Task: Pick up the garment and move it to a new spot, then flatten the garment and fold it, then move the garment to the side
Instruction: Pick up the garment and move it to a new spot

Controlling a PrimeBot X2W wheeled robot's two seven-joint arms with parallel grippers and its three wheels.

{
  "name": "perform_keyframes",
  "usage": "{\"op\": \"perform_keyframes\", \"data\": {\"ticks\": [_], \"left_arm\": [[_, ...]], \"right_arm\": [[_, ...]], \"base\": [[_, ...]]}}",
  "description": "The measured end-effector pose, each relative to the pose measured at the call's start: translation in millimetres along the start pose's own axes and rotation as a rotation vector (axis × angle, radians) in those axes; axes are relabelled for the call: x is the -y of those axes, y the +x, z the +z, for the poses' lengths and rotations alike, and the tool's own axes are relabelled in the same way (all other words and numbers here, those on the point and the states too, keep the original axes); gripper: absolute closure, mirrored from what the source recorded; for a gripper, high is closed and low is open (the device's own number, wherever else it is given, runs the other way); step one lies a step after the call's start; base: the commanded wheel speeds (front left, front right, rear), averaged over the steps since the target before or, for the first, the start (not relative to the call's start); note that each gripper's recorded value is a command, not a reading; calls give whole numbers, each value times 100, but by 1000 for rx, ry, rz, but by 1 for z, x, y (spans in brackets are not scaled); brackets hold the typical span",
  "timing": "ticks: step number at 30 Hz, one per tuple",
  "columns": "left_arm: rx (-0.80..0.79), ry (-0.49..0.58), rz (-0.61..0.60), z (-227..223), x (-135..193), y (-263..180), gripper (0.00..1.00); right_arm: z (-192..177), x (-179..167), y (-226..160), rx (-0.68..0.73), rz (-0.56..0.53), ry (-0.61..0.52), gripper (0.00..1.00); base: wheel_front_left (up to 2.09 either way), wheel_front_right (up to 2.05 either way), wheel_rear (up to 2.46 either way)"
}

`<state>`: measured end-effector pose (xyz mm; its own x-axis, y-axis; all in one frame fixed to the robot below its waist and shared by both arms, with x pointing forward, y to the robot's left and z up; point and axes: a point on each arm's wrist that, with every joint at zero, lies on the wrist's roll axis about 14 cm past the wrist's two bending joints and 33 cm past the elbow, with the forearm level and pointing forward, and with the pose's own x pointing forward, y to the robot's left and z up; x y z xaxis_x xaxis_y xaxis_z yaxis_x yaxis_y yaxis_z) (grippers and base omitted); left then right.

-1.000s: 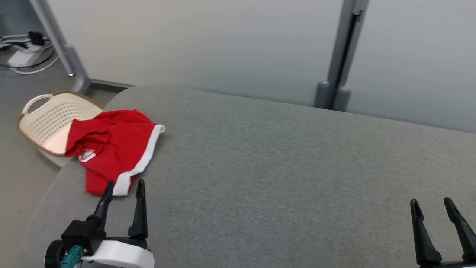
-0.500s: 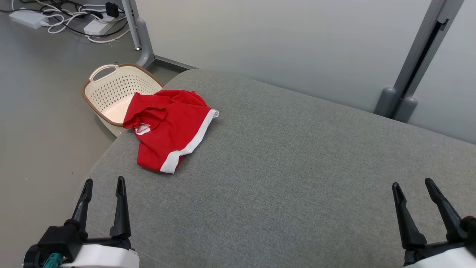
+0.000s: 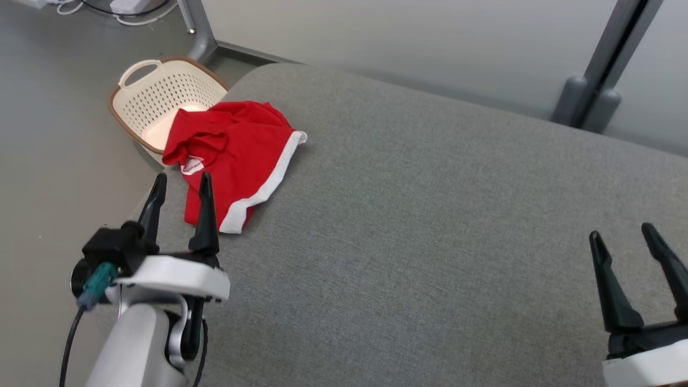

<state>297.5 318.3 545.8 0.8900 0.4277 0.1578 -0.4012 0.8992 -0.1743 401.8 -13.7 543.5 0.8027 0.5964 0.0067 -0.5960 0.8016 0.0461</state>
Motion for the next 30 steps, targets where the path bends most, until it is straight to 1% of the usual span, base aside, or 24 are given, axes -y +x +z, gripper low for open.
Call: {"op": "perform_keyframes", "data": {"ticks": [2, 4, 7, 9, 12, 13, 14, 17, 19, 20, 21, 26, 30], "left_arm": [[-39, 0, -20, -10, 10, 27, 0], [-85, -10, -45, -25, 23, 54, 0], [-205, -21, -71, -64, 39, 87, 0], [-301, -10, -72, -95, 42, 99, 0], [-454, 8, -60, -143, 43, 106, 0], [-546, 11, -47, -172, 42, 105, 0], [-593, 13, -36, -185, 40, 103, 0], [-700, 20, -4, -216, 34, 94, 0], [-723, 20, 9, -225, 33, 93, 0], [-728, 23, 15, -227, 31, 95, 72], [-733, 16, 29, -229, 29, 96, 100], [-692, 39, 57, -218, 17, 98, 100], [-593, 47, 51, -188, 13, 113, 100]], "right_arm": [[1, 10, 8, 4, -7, -4, 0], [-8, 25, 14, -12, -29, 4, 0], [-29, 48, 19, -56, -69, 21, 0], [-43, 59, 24, -77, -85, 37, 0], [-63, 73, 28, -106, -114, 66, 0], [-77, 83, 27, -130, -135, 78, 0], [-83, 87, 27, -141, -144, 84, 0], [-98, 98, 22, -169, -175, 93, 0], [-104, 103, 20, -183, -189, 96, 0], [-106, 104, 20, -186, -193, 97, 0], [-107, 106, 21, -187, -196, 97, 0], [-104, 105, 22, -181, -191, 91, 0], [-92, 103, 21, -155, -192, 79, 0]], "base": [[0, 0, 0], [0, 0, 0], [0, 0, 0], [0, 0, 0], [0, 0, 0], [0, 0, 0], [0, 0, 0], [0, 0, 0], [0, 0, 0], [0, 0, 0], [0, 0, 0], [0, 0, 0], [0, 0, 0]]}}
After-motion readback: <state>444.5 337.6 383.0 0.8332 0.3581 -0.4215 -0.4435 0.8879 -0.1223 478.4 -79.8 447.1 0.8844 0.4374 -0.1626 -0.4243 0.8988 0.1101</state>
